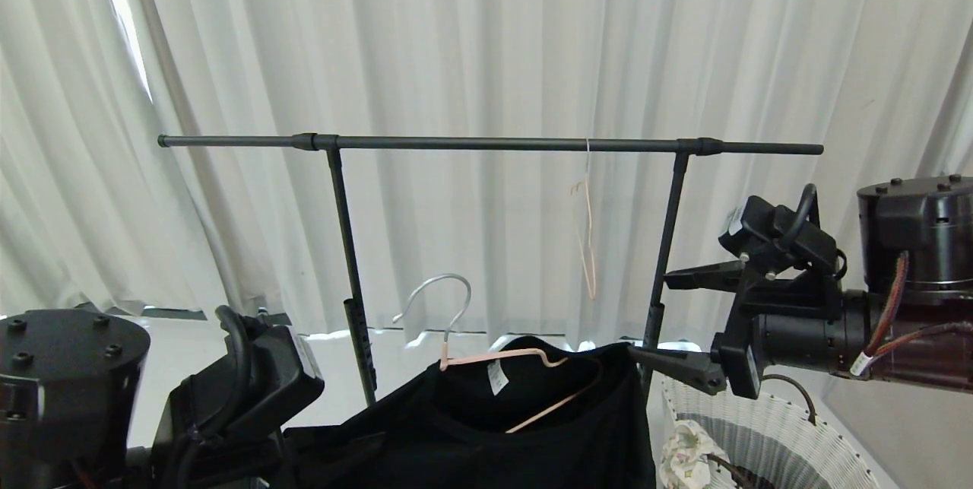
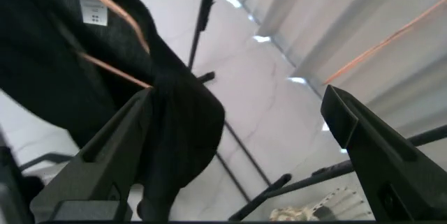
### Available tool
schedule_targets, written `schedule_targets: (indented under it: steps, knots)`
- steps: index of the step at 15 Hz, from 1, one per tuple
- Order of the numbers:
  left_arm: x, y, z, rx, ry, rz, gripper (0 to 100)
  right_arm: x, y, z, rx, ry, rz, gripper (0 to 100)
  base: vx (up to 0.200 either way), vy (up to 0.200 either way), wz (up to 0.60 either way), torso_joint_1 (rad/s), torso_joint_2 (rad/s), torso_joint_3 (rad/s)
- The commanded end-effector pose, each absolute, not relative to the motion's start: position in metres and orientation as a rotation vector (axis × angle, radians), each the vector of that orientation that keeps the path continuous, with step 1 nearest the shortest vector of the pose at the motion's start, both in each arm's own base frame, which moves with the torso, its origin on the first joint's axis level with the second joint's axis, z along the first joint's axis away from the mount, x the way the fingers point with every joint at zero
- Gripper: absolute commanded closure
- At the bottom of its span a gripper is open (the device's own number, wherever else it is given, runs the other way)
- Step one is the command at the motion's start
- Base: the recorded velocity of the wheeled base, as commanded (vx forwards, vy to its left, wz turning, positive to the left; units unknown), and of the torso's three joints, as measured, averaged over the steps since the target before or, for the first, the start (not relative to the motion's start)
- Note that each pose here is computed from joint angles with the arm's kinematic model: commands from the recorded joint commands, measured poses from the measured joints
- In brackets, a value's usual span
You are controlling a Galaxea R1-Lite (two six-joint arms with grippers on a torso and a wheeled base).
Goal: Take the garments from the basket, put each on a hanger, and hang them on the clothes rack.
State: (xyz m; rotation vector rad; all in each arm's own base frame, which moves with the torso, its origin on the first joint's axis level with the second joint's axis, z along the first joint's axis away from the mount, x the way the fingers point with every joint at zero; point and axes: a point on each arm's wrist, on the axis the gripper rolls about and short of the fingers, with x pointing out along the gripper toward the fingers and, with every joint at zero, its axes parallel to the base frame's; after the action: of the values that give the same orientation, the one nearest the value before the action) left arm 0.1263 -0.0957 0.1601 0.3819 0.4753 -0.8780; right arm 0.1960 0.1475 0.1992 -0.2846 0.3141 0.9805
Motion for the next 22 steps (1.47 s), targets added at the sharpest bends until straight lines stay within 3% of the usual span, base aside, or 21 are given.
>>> schedule_targets:
  steps: [1,3,4,11,16,22]
  knots:
    - [0.125,-0.097,0.16,0.385,0.473,-0.89,100,0.193,0.147,0.201,-0.282,0.33,1.011,0,0.0,0.0,0.0,0.0,0.0,0.0]
    - [0.125,-0.097,0.161,0.385,0.463,-0.89,100,0.19,0.145,0.202,-0.275,0.347,1.052,0,0.0,0.0,0.0,0.0,0.0,0.0]
    - [0.127,-0.098,0.162,0.379,0.438,-0.885,100,0.186,0.146,0.2,-0.325,0.362,1.093,0,0.0,0.0,0.0,0.0,0.0,0.0]
    - [0.121,-0.094,0.148,0.396,0.476,-0.895,100,0.174,0.16,0.197,-0.389,0.375,1.259,0,0.0,0.0,0.0,0.0,0.0,0.0]
    - [0.107,-0.114,0.156,0.416,0.367,-1.044,100,0.172,0.18,0.188,-0.51,0.352,1.357,0,0.0,0.0,0.0,0.0,0.0,0.0]
    - [0.098,-0.129,0.154,0.441,0.358,-1.143,100,0.169,0.208,0.178,-0.588,0.38,1.39,0,0.0,0.0,0.0,0.0,0.0,0.0]
